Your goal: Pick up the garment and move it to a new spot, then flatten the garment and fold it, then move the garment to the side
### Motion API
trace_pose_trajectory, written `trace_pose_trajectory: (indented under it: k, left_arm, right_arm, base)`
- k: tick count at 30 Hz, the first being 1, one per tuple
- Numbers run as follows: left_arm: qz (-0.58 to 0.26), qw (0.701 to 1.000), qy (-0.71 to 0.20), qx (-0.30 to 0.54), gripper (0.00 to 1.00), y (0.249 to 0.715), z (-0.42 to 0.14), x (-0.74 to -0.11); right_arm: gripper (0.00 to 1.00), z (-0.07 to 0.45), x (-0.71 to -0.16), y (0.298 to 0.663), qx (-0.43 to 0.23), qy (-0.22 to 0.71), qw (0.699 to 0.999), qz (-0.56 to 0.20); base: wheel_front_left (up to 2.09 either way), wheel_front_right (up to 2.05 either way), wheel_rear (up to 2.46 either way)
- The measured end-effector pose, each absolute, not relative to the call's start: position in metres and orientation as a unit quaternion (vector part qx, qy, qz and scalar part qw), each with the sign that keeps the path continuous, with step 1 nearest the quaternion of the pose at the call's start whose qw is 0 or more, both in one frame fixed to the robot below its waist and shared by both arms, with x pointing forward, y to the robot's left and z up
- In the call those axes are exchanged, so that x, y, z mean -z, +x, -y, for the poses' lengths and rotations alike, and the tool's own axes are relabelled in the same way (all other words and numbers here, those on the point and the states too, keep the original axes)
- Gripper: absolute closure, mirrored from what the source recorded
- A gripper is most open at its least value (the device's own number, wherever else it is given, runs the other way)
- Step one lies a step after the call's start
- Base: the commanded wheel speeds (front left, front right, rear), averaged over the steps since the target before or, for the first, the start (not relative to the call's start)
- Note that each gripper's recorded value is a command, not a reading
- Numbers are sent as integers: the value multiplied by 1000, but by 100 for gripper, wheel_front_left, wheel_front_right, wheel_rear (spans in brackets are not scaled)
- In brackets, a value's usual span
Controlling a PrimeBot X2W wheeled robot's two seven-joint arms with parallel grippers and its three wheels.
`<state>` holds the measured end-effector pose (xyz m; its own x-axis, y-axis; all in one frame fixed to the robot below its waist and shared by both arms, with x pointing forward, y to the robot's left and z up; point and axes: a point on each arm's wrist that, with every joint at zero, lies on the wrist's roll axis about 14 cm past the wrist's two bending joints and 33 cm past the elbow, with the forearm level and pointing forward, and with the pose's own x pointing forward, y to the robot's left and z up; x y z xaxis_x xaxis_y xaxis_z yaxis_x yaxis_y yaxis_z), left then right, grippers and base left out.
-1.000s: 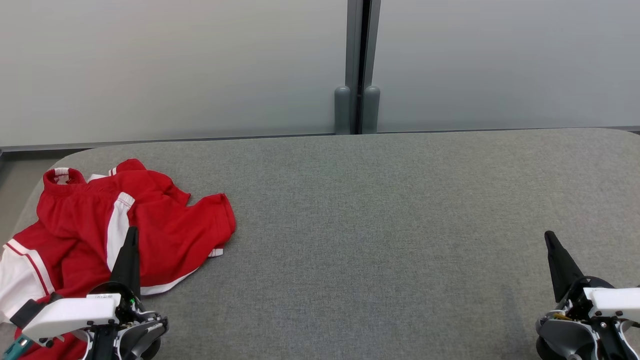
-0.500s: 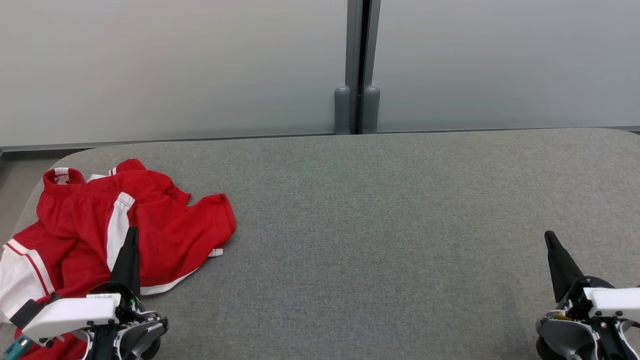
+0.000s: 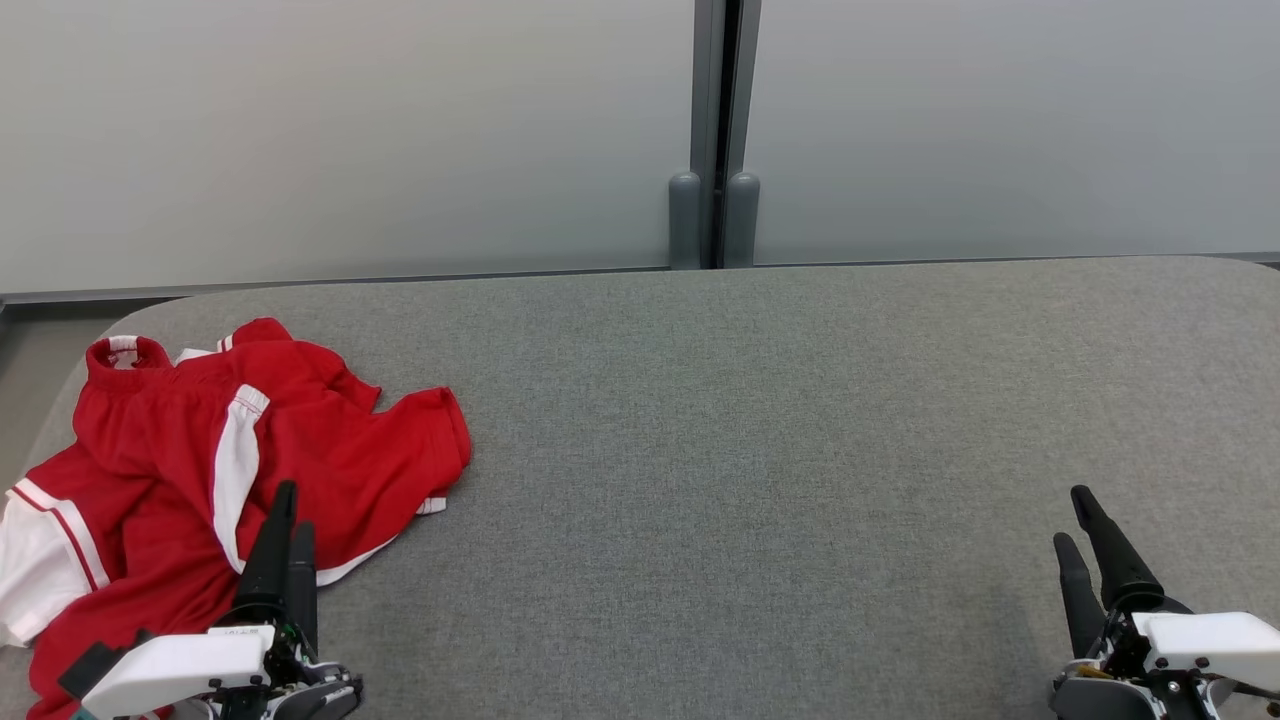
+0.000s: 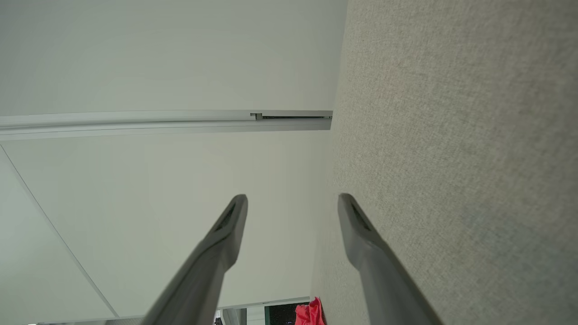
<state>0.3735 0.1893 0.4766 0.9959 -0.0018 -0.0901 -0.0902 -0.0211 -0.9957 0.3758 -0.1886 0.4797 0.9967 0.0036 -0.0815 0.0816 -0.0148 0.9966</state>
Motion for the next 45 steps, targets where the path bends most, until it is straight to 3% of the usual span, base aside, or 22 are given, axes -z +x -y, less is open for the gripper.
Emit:
trace_pose_trajectory:
  k: [10, 25, 33, 45]
  left_arm:
    - [-29, 732, -680, -36, 0, 374, -187, -478]
    - [-55, 836, -544, -43, 0, 368, -182, -470]
    - [-56, 890, -451, -38, 0, 368, -182, -472]
    - [-54, 930, -362, -37, 0, 361, -184, -468]
  right_arm:
    - [0, 180, -487, 378, 14, 646, 763, -30]
    - [0, 167, -504, 381, -26, 474, 880, -21]
    - [0, 162, -508, 382, -39, 397, 917, -13]
    - [0, 155, -511, 380, -54, 305, 951, -4]
  base:
    - [0, 0, 0]
    - [0, 0, 0]
    - [0, 0, 0]
    - [0, 0, 0]
